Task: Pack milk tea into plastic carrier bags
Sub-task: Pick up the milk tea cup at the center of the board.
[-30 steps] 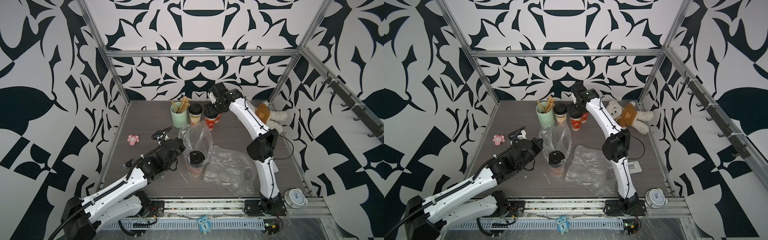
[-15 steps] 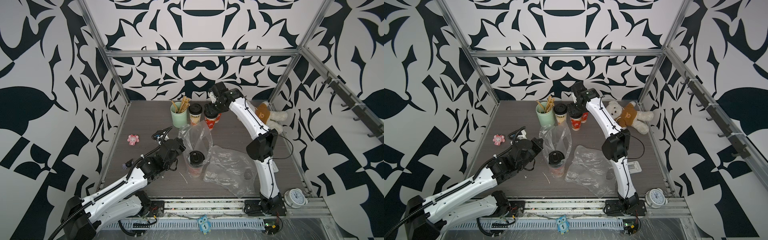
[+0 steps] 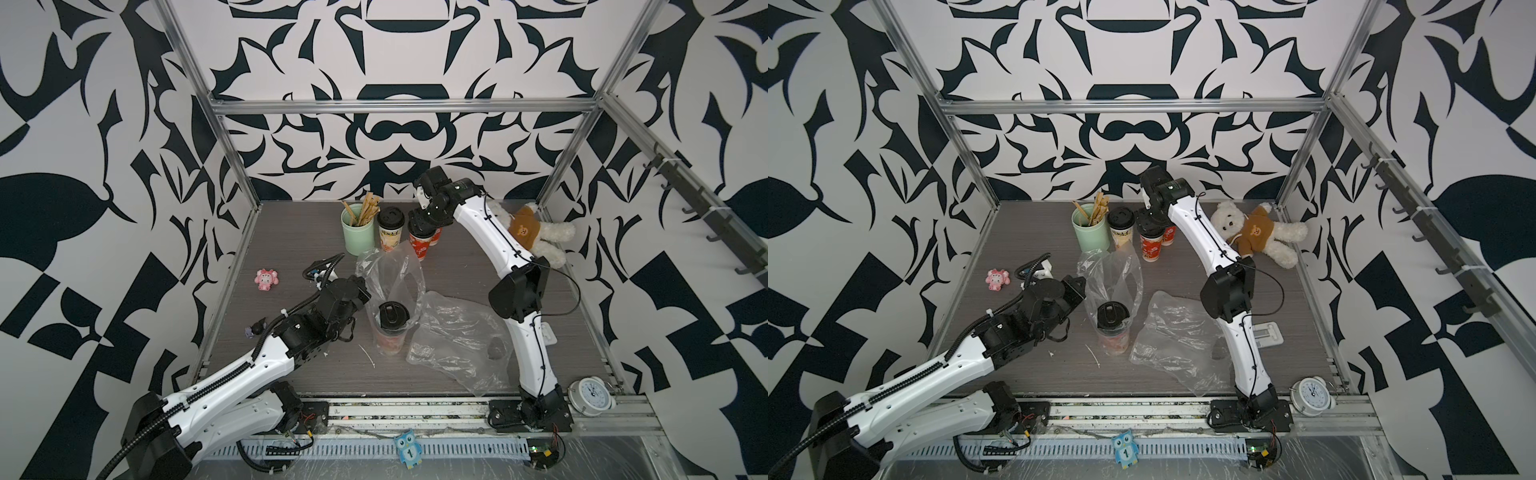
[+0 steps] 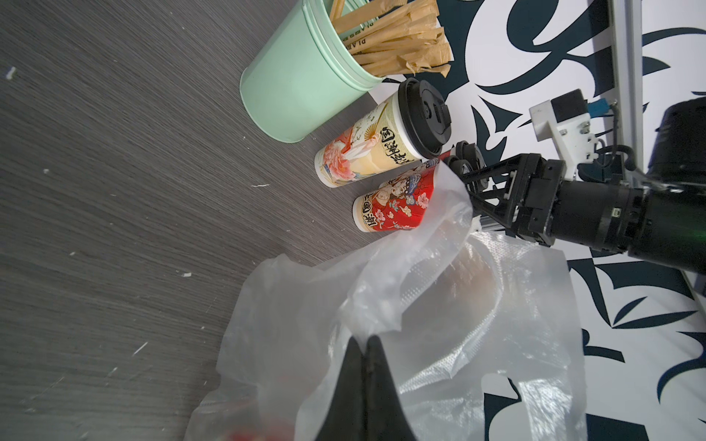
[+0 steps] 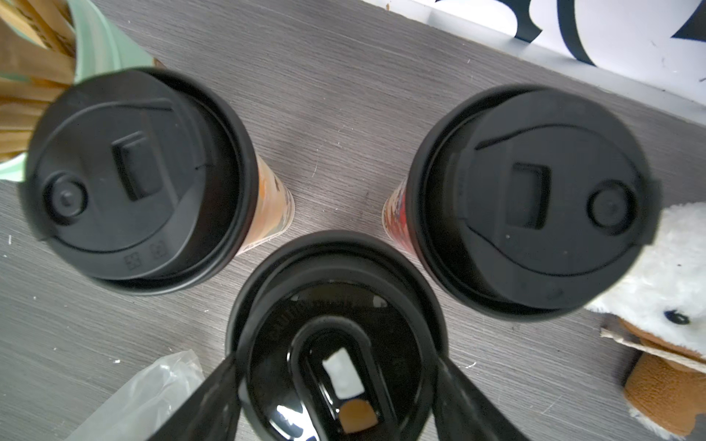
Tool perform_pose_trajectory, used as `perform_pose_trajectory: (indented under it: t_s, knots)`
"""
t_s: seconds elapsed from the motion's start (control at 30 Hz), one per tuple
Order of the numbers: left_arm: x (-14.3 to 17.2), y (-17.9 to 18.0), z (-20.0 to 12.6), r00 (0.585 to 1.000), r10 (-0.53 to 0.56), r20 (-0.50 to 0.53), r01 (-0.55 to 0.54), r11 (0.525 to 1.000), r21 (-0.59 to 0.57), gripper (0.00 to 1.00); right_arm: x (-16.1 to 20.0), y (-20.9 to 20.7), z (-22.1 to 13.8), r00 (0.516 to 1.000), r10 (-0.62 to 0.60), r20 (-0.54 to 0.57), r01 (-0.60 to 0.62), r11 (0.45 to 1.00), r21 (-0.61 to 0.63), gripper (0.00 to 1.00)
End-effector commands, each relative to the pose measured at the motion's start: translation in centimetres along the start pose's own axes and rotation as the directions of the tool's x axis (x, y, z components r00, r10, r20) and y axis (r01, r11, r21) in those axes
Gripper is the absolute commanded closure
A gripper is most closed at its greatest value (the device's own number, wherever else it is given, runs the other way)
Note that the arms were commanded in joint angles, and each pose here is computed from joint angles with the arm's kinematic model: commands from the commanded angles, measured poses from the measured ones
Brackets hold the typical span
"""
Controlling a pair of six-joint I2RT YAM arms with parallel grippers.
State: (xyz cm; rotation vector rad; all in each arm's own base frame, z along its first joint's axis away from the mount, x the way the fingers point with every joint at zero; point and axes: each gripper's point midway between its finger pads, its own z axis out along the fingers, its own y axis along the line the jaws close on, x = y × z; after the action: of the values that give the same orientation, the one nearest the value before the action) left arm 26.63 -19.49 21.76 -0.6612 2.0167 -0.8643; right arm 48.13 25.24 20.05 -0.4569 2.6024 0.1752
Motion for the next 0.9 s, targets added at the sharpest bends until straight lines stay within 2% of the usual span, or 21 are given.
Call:
perform_pose_trajectory:
  t_s: [0.0,0.1,0.47,0.87]
  knots:
    - [-0.7,0.1,-0.4,1.0,-0.005,0.027,0.005,1.0,-0.006,1.0,-0.5,0.0,-2.0,1.0,-0.007,0.029,0.007,1.0,0.01,0.28]
    - [-0.7,0.1,-0.4,1.0,-0.005,0.028,0.005,1.0,-0.007,1.0,-0.7,-0.1,-2.4,0.999,-0.012,0.037,0.011,1.0,0.019,0.34]
    - [-0.6,0.2,-0.3,1.0,-0.008,0.027,0.008,1.0,-0.005,1.0,-1.3,0.0,-5.2,0.997,-0.015,0.073,0.014,1.0,0.013,0.36]
    - [-0.2,0.2,0.1,1.0,-0.011,0.016,0.011,1.0,0.005,1.0,-0.6,0.8,-14.2,0.986,-0.032,0.161,0.037,0.999,-0.029,0.39]
